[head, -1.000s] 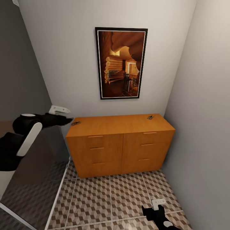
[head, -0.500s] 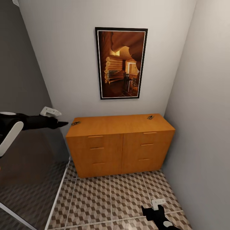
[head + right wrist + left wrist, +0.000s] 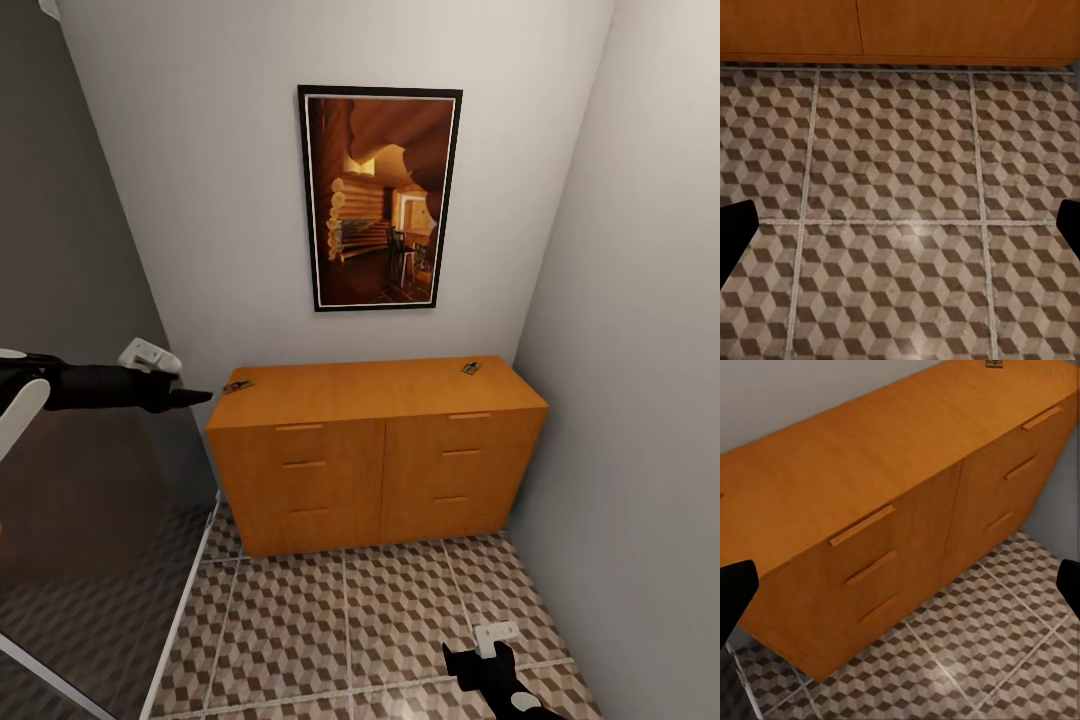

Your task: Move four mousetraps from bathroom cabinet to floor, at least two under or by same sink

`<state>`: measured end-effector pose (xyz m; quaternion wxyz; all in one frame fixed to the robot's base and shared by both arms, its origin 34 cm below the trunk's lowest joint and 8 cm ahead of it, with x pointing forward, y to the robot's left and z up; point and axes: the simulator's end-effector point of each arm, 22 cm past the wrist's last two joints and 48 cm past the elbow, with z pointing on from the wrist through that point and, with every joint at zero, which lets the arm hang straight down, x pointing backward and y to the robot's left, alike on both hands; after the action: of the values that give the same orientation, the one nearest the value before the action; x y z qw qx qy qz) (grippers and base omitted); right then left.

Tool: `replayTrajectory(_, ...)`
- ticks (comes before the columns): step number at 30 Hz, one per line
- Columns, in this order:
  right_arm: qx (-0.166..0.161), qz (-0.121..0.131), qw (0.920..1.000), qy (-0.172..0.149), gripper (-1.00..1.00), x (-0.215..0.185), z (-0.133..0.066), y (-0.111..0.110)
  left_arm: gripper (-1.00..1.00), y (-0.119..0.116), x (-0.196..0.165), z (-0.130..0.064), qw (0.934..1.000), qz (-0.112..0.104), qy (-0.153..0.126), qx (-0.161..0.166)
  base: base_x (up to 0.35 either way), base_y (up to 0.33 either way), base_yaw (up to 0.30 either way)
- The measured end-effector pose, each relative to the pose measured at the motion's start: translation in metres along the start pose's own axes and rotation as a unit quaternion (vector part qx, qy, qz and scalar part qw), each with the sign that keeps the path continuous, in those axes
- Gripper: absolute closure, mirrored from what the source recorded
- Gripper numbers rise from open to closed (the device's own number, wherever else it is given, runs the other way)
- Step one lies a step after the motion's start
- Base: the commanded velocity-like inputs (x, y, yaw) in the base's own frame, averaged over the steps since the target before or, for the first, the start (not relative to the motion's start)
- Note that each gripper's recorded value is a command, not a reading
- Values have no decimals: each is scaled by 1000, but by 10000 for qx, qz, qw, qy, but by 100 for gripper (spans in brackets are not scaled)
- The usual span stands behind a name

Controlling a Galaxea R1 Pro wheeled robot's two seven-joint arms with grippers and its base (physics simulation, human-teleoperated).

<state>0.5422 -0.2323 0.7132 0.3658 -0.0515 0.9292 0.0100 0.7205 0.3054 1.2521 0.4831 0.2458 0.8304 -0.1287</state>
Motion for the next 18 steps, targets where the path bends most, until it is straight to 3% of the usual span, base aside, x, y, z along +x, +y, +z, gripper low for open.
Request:
replayTrajectory(8, -10, -1, 10000, -1, -100, 0, 0, 0, -100, -1, 1, 0, 10000, 6, 12, 37, 31, 0, 0)
replayTrajectory(18, -20, -2, 10000, -3, -100, 0, 0, 1, -100, -2, 1, 0, 10000, 14, 24, 42, 265, 0, 0)
